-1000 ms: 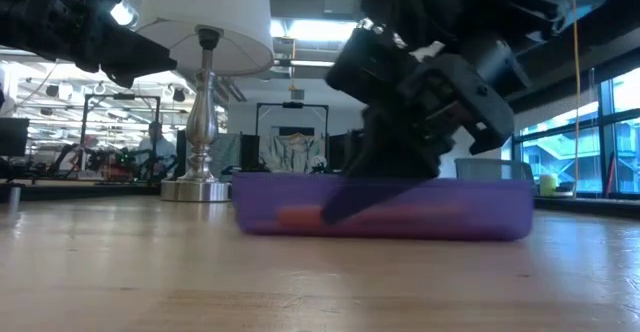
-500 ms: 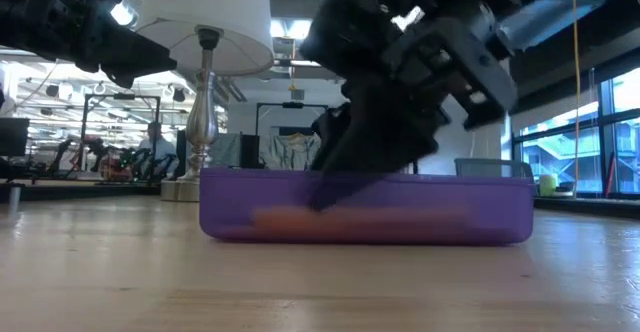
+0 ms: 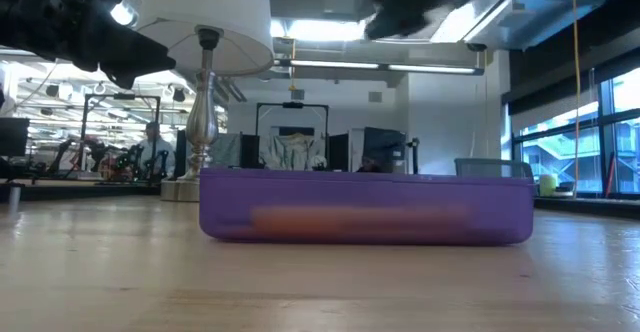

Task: Pick & place school supplies into a supply box
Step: Close the purple supply box

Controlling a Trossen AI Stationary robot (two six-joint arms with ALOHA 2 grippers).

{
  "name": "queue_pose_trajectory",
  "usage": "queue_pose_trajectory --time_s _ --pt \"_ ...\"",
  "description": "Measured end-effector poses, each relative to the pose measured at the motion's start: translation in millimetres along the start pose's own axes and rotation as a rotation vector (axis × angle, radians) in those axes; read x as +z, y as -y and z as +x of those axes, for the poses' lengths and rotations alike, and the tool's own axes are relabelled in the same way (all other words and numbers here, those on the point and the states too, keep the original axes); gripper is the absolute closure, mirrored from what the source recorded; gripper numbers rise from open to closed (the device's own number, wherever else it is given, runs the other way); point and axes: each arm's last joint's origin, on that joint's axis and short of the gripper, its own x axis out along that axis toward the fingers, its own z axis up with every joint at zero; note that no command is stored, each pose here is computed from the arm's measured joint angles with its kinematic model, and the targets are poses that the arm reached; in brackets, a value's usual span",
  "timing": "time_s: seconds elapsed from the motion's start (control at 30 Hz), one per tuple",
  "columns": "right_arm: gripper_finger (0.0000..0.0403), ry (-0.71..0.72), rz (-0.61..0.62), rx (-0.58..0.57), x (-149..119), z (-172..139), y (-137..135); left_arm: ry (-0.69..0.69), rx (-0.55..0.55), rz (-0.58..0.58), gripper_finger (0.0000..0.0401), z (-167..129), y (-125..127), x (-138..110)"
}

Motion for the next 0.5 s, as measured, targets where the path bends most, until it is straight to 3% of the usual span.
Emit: queue_pose_trajectory --time_s 0.13,0.3,0.5 --pt "0.0236 0.079 0.069 -0.148 -42.9 -33.0 3.6 0.006 -0.029 -0.091 0.0260 0.6 0.8 -1.7" --pt "0.0236 0.102 0.188 -0.317 -100.5 -41.3 21.3 -0.021 -0.019 -0.141 0.0260 3.9 0.6 -12.1" --pt "0.0236 -0.010 0.313 -0.364 -148.9 -31.5 46.9 -0.001 -0.016 -0.149 0.0260 8.5 2.4 -10.2"
